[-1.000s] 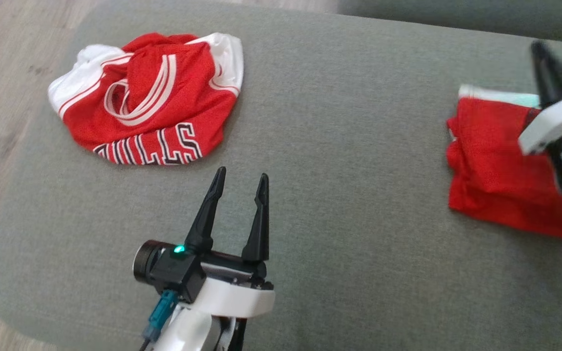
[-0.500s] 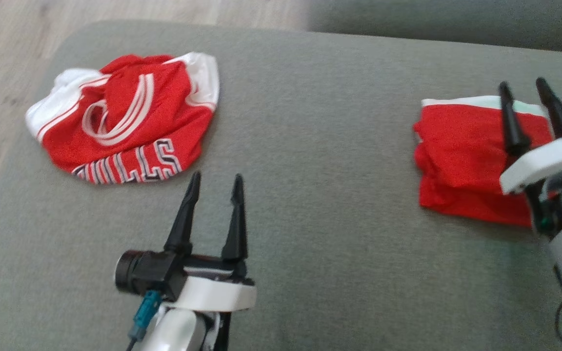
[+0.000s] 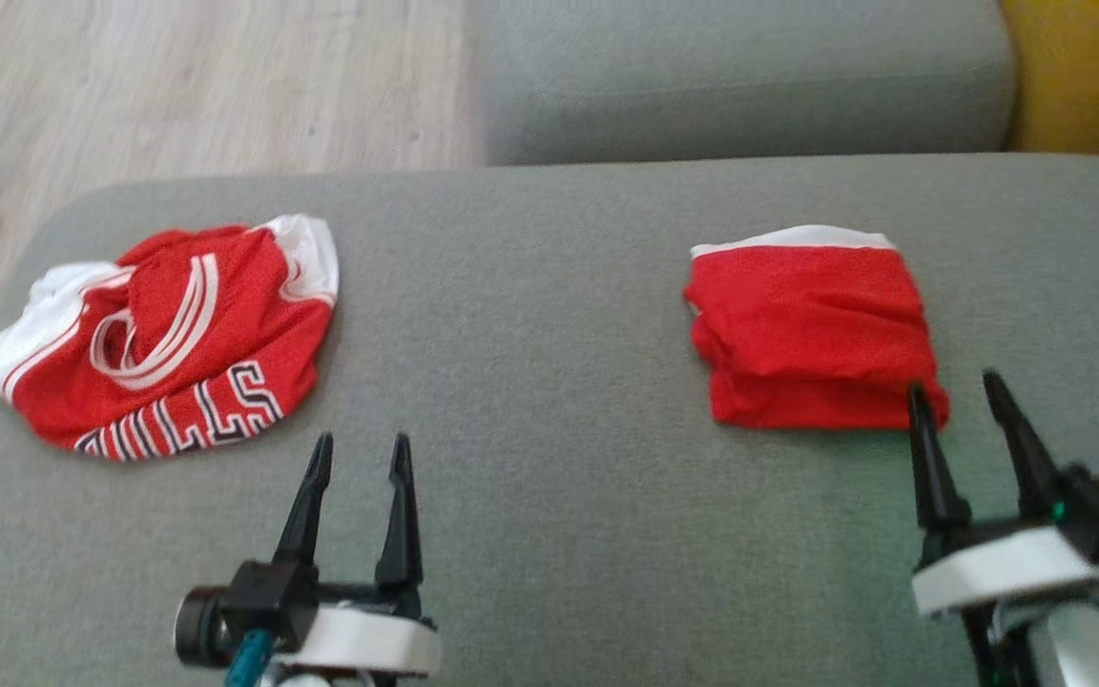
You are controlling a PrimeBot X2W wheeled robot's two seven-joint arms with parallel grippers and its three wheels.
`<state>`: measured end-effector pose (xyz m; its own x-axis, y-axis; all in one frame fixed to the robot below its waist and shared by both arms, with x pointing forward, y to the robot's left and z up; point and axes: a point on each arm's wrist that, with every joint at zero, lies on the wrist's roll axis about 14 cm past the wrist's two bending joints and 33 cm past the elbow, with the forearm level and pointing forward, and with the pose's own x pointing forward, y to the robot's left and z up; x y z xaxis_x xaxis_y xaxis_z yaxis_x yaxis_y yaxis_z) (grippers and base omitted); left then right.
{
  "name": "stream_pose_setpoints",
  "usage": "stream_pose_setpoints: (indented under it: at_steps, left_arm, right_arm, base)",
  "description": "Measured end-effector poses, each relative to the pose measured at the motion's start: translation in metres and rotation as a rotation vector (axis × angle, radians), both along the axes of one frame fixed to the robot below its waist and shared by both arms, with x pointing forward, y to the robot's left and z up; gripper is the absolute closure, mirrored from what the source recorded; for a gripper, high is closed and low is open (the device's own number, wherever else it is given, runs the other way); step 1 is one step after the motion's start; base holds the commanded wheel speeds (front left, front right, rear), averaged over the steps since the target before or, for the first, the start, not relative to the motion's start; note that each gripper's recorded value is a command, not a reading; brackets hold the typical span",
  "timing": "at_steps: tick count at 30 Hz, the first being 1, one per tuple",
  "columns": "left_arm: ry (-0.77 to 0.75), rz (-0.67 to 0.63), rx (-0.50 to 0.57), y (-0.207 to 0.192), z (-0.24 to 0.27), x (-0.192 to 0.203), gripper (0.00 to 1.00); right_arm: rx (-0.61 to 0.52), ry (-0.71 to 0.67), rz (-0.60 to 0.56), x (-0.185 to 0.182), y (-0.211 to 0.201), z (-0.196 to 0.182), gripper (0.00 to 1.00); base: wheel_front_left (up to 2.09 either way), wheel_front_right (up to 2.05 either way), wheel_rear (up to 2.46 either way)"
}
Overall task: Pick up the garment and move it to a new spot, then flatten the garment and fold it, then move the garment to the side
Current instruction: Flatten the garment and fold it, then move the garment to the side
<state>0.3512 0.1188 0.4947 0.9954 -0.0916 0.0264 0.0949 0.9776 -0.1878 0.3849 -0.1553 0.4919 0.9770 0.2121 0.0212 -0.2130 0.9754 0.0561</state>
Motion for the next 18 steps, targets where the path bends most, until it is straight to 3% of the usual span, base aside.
stream_pose_setpoints:
  at_steps: [8, 18]
  left_arm:
    - [0.061, 0.002, 0.038, 0.003, -0.022, -0.020, 0.00]
    - [0.103, 0.030, 0.072, 0.016, -0.038, -0.034, 0.00]
  right_arm:
    - [0.021, 0.049, -0.050, -0.045, -0.010, -0.017, 0.00]
    - [-0.010, 0.042, -0.046, -0.064, -0.009, -0.018, 0.00]
  base:
    - [0.00, 0.00, 0.00]
    - [0.00, 0.00, 0.00]
